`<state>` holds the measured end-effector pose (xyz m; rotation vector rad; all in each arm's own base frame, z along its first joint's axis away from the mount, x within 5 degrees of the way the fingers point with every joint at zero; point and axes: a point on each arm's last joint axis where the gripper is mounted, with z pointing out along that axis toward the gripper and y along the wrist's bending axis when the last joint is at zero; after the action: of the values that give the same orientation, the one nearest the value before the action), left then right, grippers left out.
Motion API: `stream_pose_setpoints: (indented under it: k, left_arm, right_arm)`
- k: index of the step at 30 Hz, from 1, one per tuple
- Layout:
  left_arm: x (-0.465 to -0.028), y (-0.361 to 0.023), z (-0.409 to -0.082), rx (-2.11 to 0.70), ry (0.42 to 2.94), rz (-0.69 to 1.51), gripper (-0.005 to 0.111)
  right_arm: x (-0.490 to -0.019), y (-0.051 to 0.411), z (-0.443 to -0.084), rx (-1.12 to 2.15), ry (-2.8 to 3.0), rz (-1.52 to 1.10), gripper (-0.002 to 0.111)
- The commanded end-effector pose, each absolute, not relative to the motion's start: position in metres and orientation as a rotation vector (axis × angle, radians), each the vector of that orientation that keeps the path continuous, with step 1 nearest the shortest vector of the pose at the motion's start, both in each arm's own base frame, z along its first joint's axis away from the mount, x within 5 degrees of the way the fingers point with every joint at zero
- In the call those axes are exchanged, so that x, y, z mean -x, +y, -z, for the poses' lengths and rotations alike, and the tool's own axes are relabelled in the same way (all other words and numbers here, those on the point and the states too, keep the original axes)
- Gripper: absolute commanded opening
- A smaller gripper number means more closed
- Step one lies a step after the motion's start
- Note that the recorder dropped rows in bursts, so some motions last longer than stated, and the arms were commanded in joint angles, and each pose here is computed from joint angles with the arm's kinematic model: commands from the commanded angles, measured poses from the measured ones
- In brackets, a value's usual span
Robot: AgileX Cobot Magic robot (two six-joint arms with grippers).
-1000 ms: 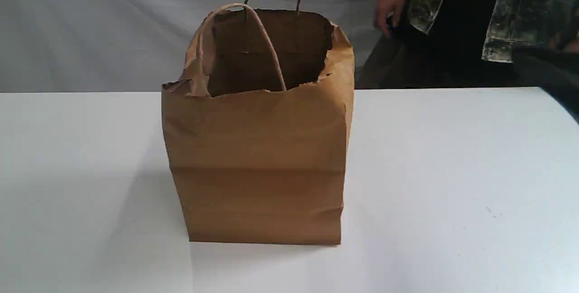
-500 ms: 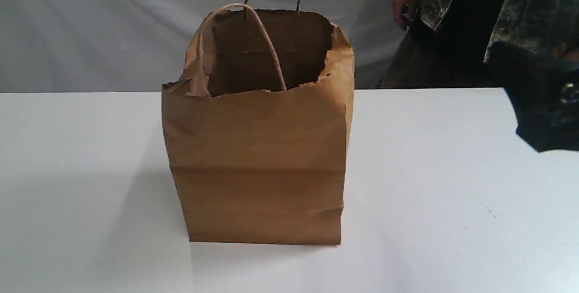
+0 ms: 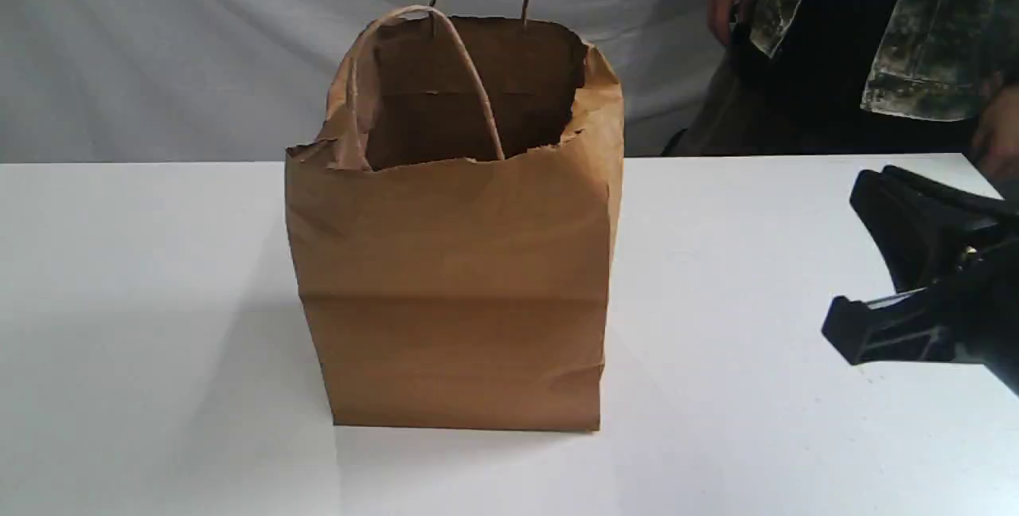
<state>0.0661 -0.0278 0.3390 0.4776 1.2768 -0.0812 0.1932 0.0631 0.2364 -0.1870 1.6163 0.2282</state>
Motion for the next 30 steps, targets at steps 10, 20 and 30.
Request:
stream_pose_setpoints:
  k: [10,20,30]
  left_arm:
    - [-0.067,-0.027,-0.337,-0.463,1.292,0.093,0.078]
    - [-0.067,-0.027,-0.337,-0.463,1.292,0.093,0.078]
    - [-0.067,-0.026,-0.336,-0.455,1.299,0.085,0.078]
  right_arm:
    - [-0.190,0.062,-0.223,0.061,1.775,-0.321,0.000]
    - [-0.173,0.059,-0.229,0.055,1.861,-0.359,0.000]
    - [-0.115,0.030,-0.241,-0.008,1.832,-0.365,0.000]
